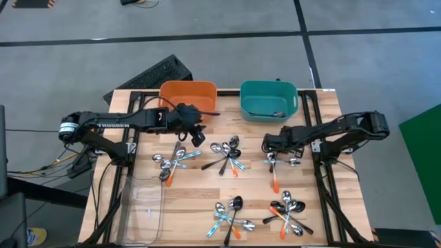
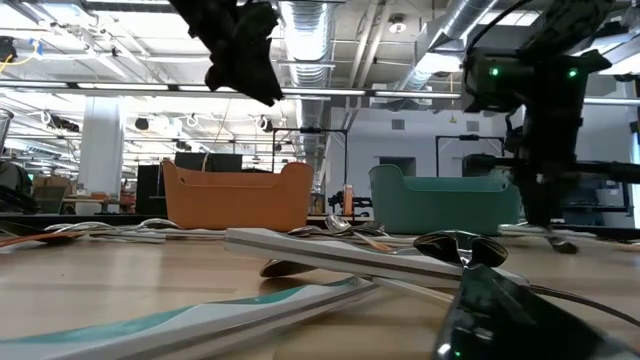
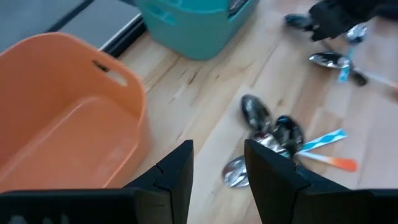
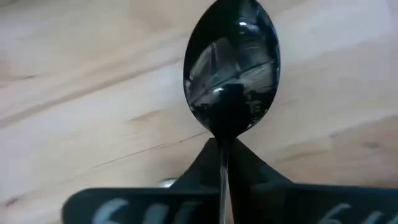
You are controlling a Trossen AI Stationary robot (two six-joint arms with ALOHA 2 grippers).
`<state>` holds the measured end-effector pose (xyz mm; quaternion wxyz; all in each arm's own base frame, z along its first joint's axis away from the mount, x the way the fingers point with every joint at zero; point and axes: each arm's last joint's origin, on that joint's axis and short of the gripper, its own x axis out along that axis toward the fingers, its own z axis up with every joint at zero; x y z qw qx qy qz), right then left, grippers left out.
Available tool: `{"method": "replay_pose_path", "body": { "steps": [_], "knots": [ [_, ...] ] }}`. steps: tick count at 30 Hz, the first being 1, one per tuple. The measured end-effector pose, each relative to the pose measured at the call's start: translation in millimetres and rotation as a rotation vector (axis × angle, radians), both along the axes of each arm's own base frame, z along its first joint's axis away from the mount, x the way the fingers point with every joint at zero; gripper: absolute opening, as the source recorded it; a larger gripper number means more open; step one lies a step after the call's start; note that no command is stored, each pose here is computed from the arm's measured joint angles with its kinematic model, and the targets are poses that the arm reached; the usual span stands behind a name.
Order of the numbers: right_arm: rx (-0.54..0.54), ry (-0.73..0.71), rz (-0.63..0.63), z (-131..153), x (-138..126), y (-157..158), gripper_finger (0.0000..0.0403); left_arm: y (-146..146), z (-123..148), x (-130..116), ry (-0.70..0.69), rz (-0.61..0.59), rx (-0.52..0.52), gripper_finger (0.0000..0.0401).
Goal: Sort silverware by color (type)
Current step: Put the black spoon into the blue bin
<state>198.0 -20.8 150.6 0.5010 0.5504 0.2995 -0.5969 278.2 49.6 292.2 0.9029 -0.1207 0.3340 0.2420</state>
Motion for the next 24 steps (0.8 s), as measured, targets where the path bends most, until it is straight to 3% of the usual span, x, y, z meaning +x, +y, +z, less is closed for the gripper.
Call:
{"method": "replay_pose_path", "body": {
  "steps": [5, 9, 13, 18, 21, 24],
  "knots": [
    [-0.044, -0.102, 0.102, 20, 5, -1, 0.0027, -1, 3, 4, -0.057, -0.04, -0.038, 0.0129],
    [-0.194, -0.156, 0.232, 45, 10, -1, 0.0023, -2, 6, 6, -0.094, -0.07, -0.062, 0.0129],
    [-0.359, -0.103, 0.383, 60, 10, -5, 0.0018, -2, 8, 8, -0.132, -0.087, -0.077, 0.0129],
    [-0.457, -0.024, 0.578, 62, 12, -7, 0.0018, -2, 10, 9, -0.16, -0.07, -0.096, 0.0129],
    [-0.533, -0.109, 0.776, 70, 26, -3, 0.0019, -4, 12, 11, -0.189, -0.092, -0.112, 0.0129],
    [-0.639, -0.284, 0.921, 84, 43, 4, 0.0021, -7, 14, 15, -0.232, -0.13, -0.119, 0.0129]
  ]
}}
